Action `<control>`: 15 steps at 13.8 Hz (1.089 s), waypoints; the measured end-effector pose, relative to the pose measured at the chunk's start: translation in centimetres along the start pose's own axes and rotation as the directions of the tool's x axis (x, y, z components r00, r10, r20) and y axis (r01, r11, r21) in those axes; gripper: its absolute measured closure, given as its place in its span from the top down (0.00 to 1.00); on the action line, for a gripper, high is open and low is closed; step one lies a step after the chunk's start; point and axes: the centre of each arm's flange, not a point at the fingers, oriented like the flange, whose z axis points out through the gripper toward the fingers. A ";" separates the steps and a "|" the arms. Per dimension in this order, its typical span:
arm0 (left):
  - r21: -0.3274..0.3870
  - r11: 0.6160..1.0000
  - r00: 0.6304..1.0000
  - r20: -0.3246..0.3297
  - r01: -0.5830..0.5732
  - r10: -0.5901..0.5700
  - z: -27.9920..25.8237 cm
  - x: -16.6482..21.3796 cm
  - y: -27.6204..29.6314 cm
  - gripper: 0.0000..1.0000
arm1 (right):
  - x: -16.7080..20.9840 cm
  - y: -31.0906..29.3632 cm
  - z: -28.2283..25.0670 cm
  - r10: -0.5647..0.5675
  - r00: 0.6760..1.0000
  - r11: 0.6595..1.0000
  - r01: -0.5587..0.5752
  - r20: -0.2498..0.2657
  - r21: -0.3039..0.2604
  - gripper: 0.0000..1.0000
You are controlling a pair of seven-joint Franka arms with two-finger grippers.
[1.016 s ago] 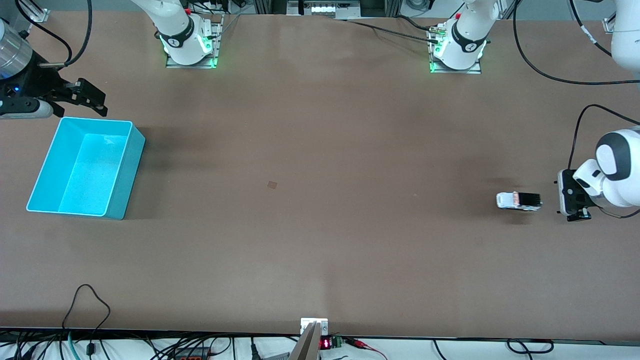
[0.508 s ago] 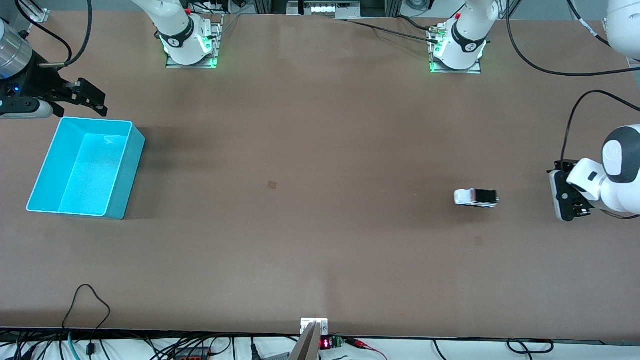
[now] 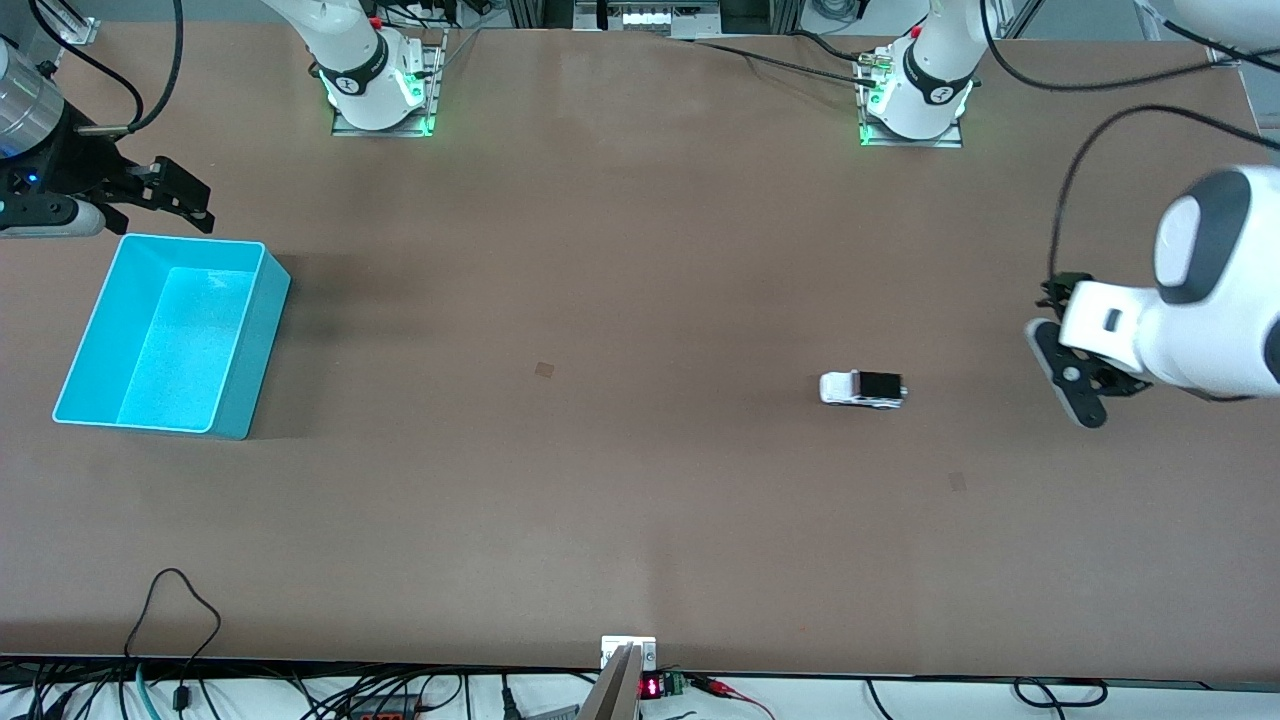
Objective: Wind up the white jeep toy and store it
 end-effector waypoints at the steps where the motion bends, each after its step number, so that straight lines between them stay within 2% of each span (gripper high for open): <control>1: 0.014 0.998 0.998 -0.014 0.068 -0.067 -1.3 0.6 1.6 1.00 | 0.0 0.0 0.0 0.000 1.000 1.000 0.000 0.000 0.000 1.00; 4: 0.058 0.965 0.966 -0.055 0.255 -0.252 -4.9 2.0 6.6 1.00 | 0.0 0.0 0.0 0.000 1.000 1.000 0.000 0.000 0.000 1.00; 7: 0.075 0.906 0.907 -0.110 0.416 -0.407 -7.0 2.1 9.9 1.00 | 0.0 0.0 0.0 0.001 1.000 1.000 -0.001 0.000 0.000 1.00; 9: 0.068 0.836 0.829 -0.194 0.545 -0.525 -7.7 1.2 10.4 1.00 | 0.0 0.1 0.0 0.001 1.000 1.000 -0.001 0.000 0.000 1.00; 12: 0.042 0.713 0.690 -0.297 0.700 -0.660 -8.2 -1.5 10.8 1.00 | 0.0 0.1 0.1 0.001 1.000 1.000 -0.001 0.003 0.000 1.00; 15: -0.016 0.642 0.599 -0.343 0.766 -0.723 -8.2 -5.2 10.1 1.00 | 0.1 0.0 0.9 -0.039 0.999 0.999 0.039 0.032 0.001 1.00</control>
